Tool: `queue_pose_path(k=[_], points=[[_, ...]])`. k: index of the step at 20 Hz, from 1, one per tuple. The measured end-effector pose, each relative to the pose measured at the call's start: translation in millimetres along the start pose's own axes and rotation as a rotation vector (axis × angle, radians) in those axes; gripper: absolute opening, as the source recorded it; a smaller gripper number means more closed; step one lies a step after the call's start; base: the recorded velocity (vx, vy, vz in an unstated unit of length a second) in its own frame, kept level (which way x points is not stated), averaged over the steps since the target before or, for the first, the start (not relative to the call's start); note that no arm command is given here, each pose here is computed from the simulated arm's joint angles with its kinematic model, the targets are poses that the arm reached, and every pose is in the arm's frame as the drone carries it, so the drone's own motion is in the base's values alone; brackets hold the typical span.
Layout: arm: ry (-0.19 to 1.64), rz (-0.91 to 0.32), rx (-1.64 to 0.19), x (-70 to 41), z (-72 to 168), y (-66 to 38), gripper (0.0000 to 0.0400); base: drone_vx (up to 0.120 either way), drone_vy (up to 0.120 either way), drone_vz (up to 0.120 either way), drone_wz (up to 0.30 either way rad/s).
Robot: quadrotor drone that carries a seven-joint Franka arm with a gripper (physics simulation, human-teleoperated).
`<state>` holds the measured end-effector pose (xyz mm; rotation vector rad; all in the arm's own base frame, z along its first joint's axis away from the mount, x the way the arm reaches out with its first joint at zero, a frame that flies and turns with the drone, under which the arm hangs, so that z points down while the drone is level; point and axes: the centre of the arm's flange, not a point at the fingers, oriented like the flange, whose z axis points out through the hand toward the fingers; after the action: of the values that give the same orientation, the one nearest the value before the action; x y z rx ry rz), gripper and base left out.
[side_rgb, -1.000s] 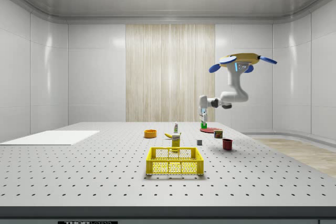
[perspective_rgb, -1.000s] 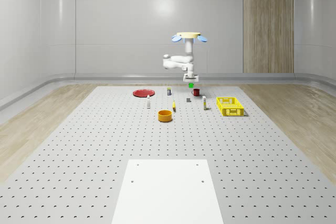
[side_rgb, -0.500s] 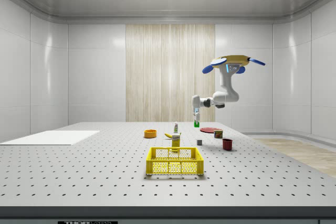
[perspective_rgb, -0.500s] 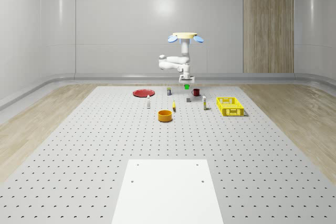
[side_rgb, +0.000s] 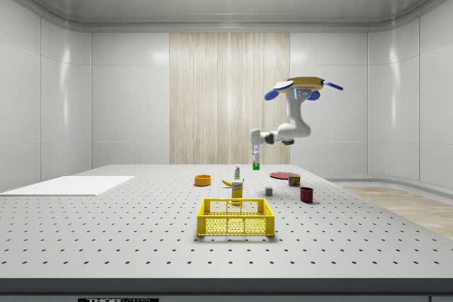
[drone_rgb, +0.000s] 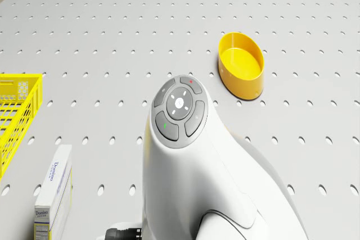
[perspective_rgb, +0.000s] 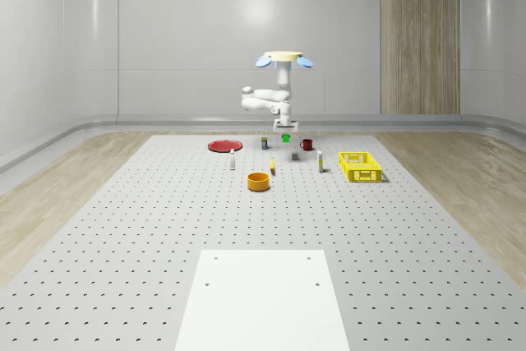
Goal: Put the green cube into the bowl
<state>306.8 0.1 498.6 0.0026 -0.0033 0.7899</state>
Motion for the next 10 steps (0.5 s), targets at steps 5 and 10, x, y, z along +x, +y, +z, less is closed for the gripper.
queue_pose_path(k=[5, 10], points=[[0.0, 0.0, 0.0, 0.0, 0.0, 0.0, 0.0252, 0.12, -0.12, 0.0, 0.0], [0.0, 0.0, 0.0, 0.0, 0.0, 0.0, 0.0252, 0.12, -0.12, 0.0, 0.0]])
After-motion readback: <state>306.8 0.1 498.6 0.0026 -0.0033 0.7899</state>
